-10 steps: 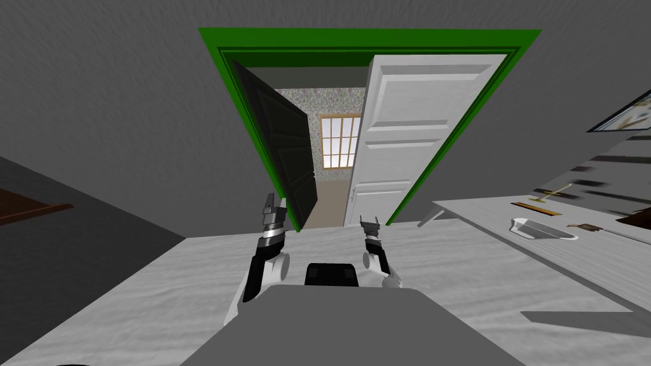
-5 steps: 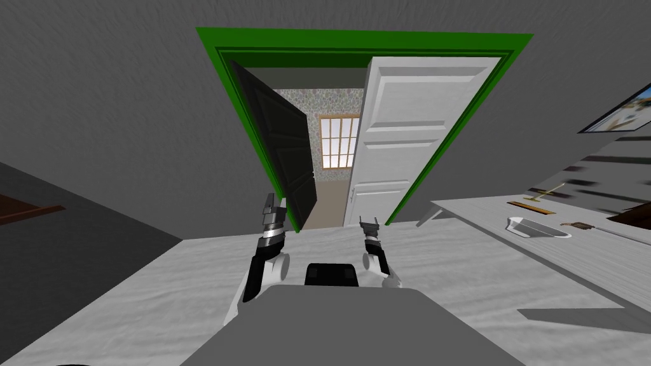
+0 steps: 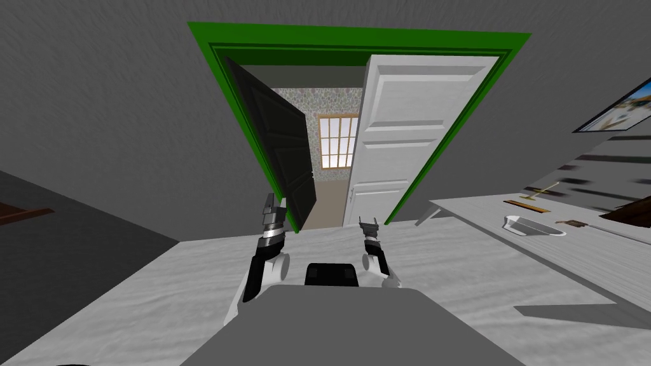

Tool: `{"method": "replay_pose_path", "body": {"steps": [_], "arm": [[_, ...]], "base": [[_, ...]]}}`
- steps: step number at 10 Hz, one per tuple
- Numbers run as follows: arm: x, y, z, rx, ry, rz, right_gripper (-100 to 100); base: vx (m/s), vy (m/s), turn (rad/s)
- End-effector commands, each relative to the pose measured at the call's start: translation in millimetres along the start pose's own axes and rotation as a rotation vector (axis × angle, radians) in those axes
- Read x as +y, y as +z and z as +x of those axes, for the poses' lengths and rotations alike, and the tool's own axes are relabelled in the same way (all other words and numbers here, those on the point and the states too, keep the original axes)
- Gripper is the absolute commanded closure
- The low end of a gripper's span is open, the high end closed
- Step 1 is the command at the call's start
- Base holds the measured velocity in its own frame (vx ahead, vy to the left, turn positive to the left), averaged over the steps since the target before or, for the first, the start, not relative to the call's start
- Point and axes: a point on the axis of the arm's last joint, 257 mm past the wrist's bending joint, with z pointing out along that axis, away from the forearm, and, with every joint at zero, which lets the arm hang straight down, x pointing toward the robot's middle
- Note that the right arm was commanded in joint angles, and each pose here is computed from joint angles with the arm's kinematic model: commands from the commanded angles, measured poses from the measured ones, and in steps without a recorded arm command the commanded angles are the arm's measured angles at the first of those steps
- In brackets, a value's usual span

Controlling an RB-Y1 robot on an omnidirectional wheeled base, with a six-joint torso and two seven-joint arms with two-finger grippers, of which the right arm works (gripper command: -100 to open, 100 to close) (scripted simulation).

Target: Push the door open

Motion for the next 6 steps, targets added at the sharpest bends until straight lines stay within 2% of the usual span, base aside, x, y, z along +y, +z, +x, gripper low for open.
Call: {"method": "replay_pose_path", "body": {"steps": [1,3,4,5,6], "arm": [[0.0,0.0,0.0,0.000,0.000,0.000,-100],[0.0,0.0,0.0,0.000,0.000,0.000,-100],[0.0,0.0,0.0,0.000,0.000,0.000,-100],[-9.8,-5.7,-5.5,-0.016,0.030,0.021,-100],[-9.8,-5.7,-5.5,-0.016,0.030,0.021,-100]], "base": [[-0.009,0.008,0.028],[-0.006,0.006,0.019],[0.017,-0.017,-0.055],[0.037,-0.037,-0.124],[0.026,-0.026,-0.086]]}}
